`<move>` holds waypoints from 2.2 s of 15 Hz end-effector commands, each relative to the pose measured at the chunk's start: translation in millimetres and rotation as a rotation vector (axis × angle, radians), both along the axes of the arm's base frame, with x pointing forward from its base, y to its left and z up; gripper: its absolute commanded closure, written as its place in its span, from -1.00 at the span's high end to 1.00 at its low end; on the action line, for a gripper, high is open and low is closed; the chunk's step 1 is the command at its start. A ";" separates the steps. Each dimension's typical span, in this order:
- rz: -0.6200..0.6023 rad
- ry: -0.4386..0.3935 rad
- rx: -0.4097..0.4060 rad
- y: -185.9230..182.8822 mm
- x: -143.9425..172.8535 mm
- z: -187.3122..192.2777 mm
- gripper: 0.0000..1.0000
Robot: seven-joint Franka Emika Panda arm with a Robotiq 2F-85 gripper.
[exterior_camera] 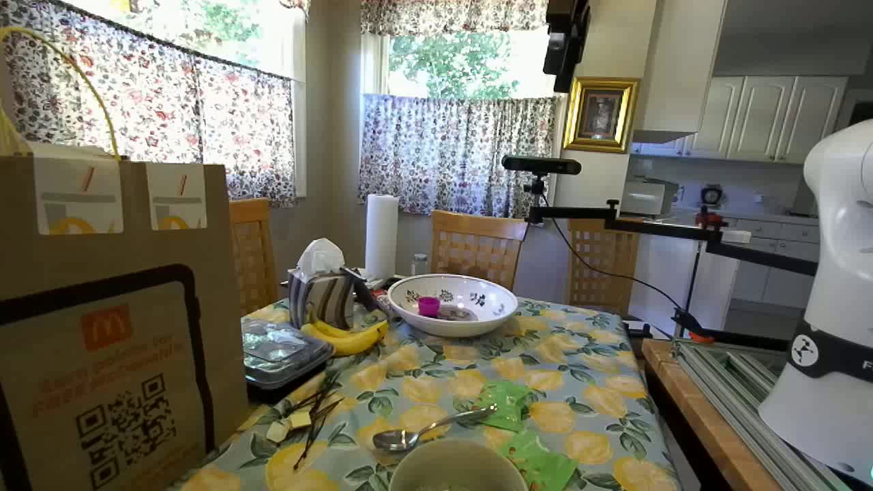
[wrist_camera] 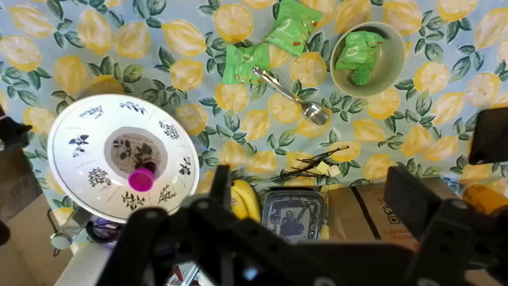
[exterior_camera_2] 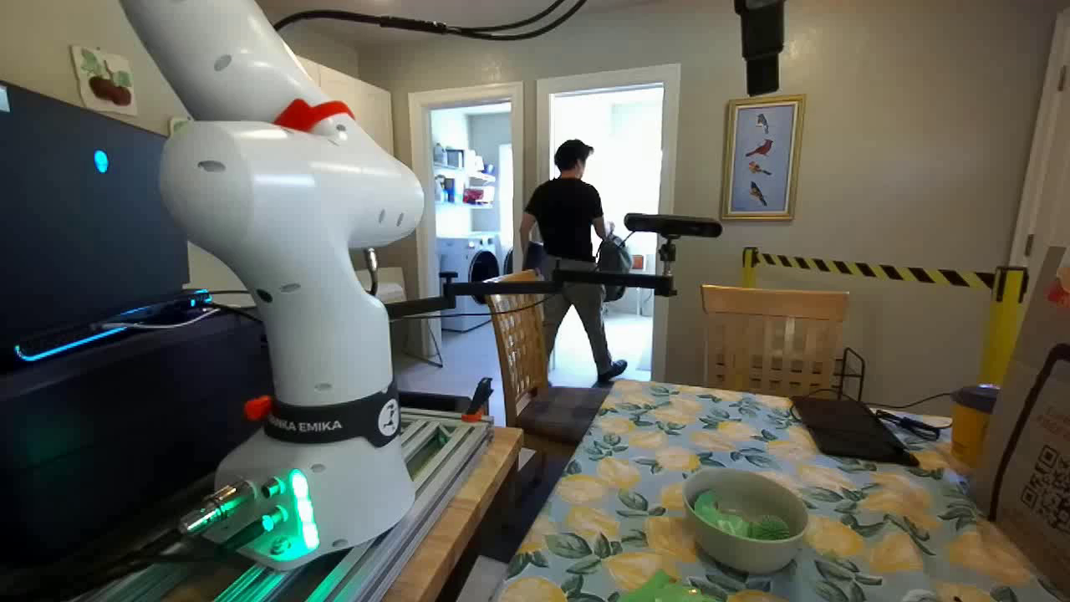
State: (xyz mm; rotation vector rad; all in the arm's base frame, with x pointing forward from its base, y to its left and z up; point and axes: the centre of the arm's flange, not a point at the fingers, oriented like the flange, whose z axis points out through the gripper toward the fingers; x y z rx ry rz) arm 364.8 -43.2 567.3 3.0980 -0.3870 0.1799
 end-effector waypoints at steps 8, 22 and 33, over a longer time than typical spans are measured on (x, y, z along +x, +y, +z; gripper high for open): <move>-0.060 -0.011 0.019 -5.0 6.7 -0.9 1.00; 0.380 0.265 0.183 70.6 124.8 -191.8 1.00; 0.337 0.358 0.301 82.0 135.7 -234.9 1.00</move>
